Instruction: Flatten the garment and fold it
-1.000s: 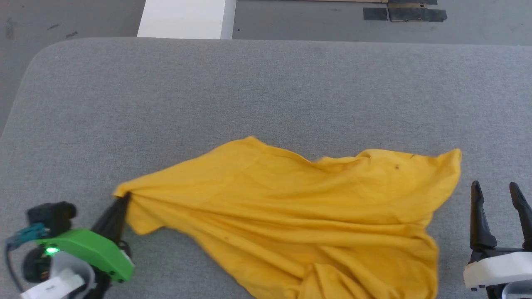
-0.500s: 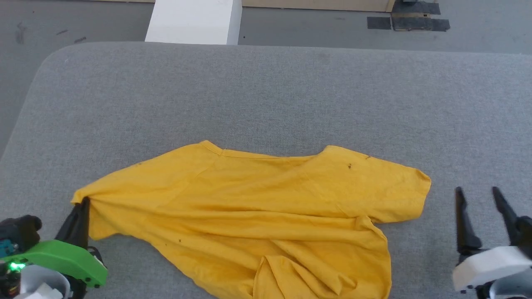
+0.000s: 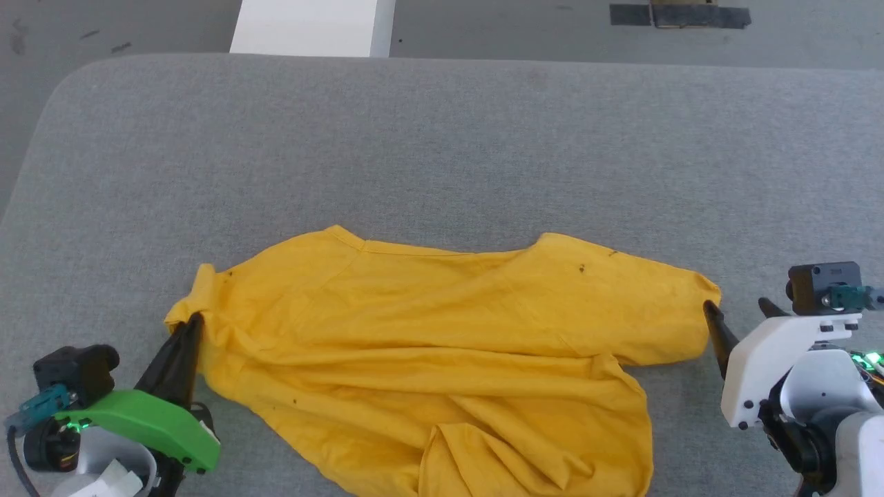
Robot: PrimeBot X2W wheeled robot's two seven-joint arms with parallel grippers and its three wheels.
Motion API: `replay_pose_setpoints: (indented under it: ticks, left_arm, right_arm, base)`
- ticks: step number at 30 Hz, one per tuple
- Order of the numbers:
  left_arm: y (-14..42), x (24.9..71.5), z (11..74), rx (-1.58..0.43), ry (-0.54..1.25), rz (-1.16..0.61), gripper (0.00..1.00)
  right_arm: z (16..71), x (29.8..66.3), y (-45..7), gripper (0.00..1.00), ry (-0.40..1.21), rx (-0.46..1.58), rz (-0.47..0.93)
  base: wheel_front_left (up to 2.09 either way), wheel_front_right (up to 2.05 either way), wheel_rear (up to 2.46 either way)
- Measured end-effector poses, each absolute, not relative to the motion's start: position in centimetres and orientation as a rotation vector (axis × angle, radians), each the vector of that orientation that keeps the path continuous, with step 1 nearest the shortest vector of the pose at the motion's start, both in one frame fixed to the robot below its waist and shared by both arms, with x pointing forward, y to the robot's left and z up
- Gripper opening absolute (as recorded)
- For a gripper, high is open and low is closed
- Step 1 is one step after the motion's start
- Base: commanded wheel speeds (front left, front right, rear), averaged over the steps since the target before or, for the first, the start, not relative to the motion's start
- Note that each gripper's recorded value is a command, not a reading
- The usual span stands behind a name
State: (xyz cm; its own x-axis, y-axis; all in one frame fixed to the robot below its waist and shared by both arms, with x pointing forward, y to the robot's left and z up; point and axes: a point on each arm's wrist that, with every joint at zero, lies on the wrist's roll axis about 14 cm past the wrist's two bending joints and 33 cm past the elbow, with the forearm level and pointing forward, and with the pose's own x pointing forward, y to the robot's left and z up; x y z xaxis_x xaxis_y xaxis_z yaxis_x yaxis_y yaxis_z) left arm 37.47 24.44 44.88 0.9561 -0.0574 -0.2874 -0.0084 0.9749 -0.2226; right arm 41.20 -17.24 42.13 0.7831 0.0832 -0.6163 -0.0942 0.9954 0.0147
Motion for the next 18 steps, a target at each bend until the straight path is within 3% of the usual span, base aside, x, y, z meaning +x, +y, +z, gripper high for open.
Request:
replay_pose_setpoints:
  ticks: [7,14,15,16,17,18]
  left_arm:
    - [24.8,37.1,44.2,-0.228,0.323,-0.015,0.00]
    - [25.6,36.8,43.7,-0.227,0.342,0.011,0.00]
    - [25.7,36.7,43.6,-0.227,0.344,0.013,0.00]
    - [25.8,36.7,43.5,-0.228,0.346,0.016,0.00]
    - [25.8,36.6,43.5,-0.230,0.348,0.017,0.00]
    - [25.8,36.6,43.5,-0.233,0.348,0.018,0.00]
  right_arm:
    - [38.7,41.1,-16.7,1.00,0.839,0.049,0.108]
    - [37.3,42.1,-15.1,1.00,0.895,0.085,0.157]
    - [37.2,42.2,-14.9,0.95,0.905,0.083,0.162]
    - [37.0,42.2,-14.8,0.34,0.919,0.076,0.169]
    - [37.0,42.3,-14.6,0.00,0.928,0.072,0.174]
    - [37.1,42.4,-14.6,0.00,0.933,0.070,0.177]
  base:
    - [0.00,0.00,0.00]
    - [0.00,0.00,0.00]
    - [0.00,0.00,0.00]
    - [0.00,0.00,0.00]
    - [0.00,0.00,0.00]
    - [0.00,0.00,0.00]
